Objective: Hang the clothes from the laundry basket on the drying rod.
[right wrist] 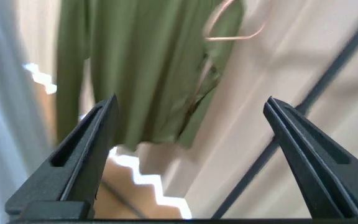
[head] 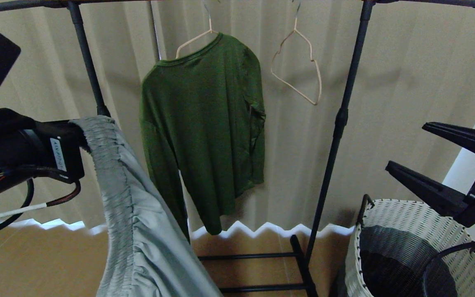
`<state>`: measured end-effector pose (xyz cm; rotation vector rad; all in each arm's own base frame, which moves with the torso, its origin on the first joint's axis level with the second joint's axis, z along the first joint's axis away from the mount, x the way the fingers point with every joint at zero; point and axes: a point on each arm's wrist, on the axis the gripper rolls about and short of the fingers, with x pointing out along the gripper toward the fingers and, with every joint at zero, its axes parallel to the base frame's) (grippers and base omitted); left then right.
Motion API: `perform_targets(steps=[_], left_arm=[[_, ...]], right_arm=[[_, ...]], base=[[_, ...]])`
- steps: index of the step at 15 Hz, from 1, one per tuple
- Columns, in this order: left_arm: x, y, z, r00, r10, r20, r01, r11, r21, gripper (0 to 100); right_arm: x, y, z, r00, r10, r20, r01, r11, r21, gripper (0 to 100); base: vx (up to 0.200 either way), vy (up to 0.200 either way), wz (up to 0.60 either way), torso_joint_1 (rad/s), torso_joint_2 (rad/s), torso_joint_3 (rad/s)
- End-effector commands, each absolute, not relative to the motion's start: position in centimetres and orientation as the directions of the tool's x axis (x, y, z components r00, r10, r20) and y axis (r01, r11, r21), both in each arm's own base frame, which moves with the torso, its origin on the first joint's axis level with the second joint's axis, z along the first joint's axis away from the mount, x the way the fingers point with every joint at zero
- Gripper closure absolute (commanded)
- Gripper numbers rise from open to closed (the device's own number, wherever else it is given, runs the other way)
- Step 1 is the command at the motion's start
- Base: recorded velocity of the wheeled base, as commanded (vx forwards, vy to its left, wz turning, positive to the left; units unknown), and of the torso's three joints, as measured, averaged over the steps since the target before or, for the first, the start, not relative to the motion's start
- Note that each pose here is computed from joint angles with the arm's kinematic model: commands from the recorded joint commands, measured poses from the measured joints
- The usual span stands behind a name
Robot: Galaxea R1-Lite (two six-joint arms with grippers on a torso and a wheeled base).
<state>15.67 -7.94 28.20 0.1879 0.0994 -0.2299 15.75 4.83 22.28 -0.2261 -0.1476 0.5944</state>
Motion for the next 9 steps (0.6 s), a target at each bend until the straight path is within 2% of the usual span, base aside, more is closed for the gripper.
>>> perform_targets(steps=[1,9], left_arm=[[14.9,-7.4,28.1,0.971,-0.213,-0.11,0.23,0.958,0.171,100],[14.6,-7.2,27.8,0.97,-0.213,-0.116,0.231,0.958,0.171,100]], right_arm=[[16.5,4.2,20.4,0.846,0.532,0.016,-0.515,0.825,-0.234,0],[15.3,3.8,21.0,0.851,0.52,0.066,-0.49,0.834,-0.254,0]], base=[[0.0,0.0,0.0,0.0,0.0,0.0],[0.0,0.0,0.0,0.0,0.0,0.0]])
